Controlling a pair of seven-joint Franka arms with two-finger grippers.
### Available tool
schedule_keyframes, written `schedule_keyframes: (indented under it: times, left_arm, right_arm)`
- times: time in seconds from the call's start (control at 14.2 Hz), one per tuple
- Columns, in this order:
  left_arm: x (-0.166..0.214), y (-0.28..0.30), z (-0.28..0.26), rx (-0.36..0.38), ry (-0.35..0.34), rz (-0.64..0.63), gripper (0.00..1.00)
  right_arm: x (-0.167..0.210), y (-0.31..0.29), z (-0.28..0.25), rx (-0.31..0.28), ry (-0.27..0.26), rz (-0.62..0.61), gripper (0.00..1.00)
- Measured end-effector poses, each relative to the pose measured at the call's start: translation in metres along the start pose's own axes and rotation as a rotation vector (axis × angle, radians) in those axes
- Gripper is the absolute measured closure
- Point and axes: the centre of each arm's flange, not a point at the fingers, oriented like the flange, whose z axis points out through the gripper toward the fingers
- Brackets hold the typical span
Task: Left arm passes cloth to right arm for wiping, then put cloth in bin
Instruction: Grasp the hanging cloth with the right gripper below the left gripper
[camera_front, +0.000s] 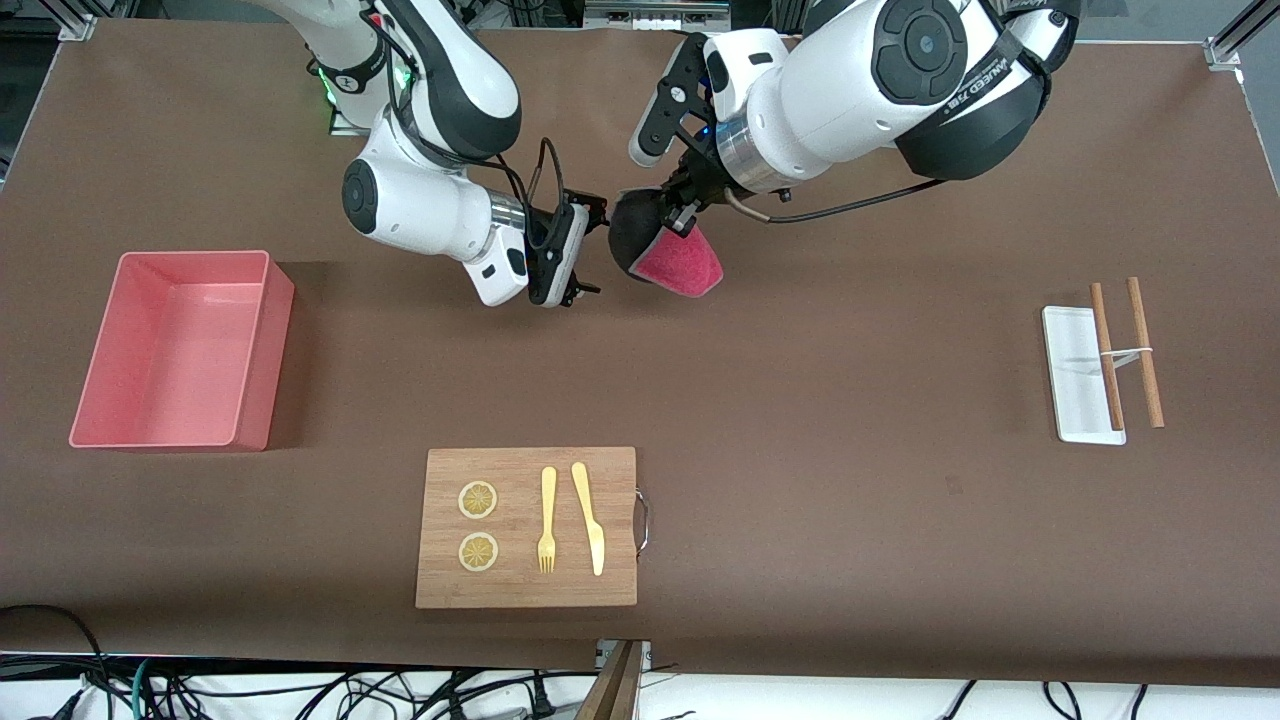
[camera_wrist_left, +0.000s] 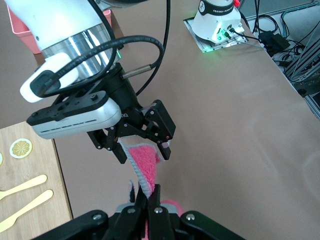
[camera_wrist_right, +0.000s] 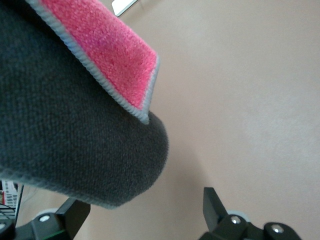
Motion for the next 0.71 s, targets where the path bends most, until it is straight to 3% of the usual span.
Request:
schedule_keyframes:
  times: [0.42,0.71]
  left_arm:
    - [0.0031,0.0035,-0.0054,0.019,-0.037,0.014,0.97]
    - [0.0045,0.0047,-0.0072,0.022,-0.038,0.017,0.97]
  right_arm:
    - [0.0097,0.0074,-0.0019,-0.052,0.035,-0.008,0.03]
    - [0.0108,0.0104,-0.0007,-0.059,0.040,-0.006,0.23]
